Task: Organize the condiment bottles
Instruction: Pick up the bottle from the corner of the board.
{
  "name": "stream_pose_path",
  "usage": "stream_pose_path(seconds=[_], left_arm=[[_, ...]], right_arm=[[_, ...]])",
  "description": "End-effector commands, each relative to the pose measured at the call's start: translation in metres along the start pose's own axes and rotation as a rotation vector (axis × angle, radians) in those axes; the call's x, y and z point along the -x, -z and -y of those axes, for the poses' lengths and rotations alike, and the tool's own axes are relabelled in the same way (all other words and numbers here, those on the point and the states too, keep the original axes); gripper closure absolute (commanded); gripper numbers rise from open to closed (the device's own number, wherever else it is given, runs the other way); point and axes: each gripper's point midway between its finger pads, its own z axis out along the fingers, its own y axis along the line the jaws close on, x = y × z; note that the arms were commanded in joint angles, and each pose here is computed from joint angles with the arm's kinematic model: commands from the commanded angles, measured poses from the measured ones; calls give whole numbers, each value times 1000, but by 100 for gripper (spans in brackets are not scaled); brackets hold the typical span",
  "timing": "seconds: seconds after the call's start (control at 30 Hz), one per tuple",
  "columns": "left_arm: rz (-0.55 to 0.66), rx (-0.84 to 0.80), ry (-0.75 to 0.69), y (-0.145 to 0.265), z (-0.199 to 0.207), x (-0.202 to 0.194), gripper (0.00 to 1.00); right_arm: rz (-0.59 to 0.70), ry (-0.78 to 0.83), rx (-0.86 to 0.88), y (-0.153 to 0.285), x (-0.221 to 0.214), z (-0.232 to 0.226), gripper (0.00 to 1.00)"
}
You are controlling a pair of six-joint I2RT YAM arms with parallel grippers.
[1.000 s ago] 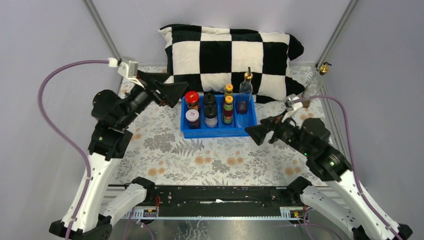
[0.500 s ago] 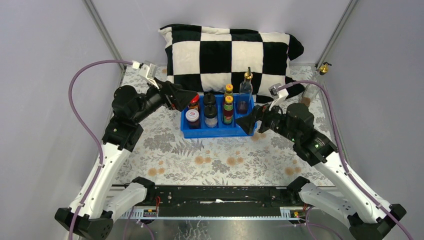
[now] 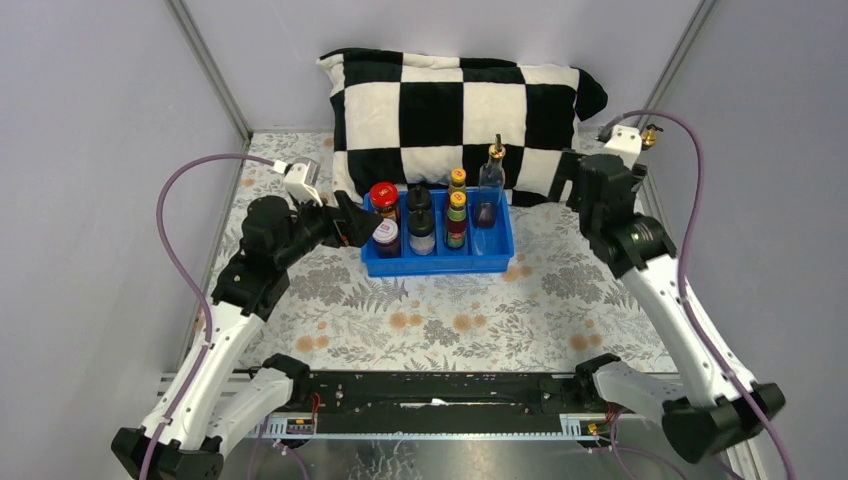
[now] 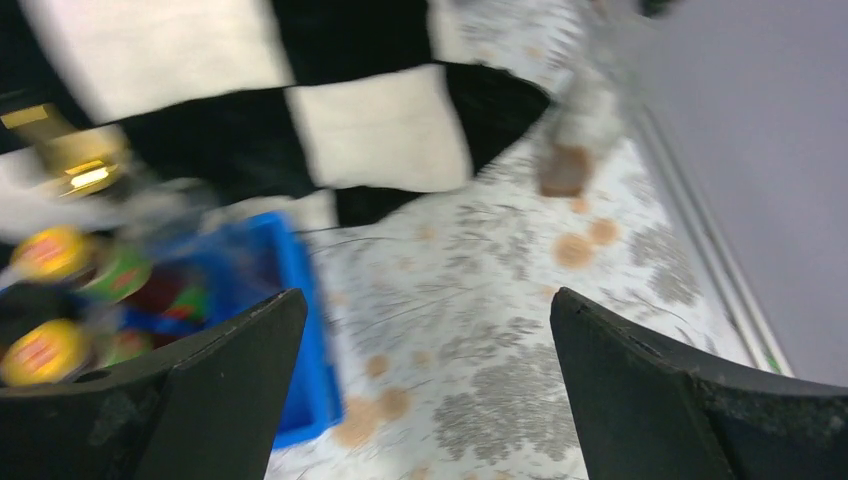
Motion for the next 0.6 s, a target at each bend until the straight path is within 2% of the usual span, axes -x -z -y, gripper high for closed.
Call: stream_pose_path(seconds=[0.0, 0.1, 0.27, 0.57], left_arm=[[20, 4, 7, 8, -1, -2, 1], [16, -17, 21, 8, 2, -7, 1], [-6, -34, 35, 6, 3, -13, 1], [-64, -104, 43, 3, 13, -23, 1]], right_arm=[[-32, -88, -302, -36, -7, 68, 0], [7, -136, -384, -52, -3, 90, 0], [69, -100, -534, -73, 2, 109, 0], [114, -83, -580, -132, -14, 127, 0]])
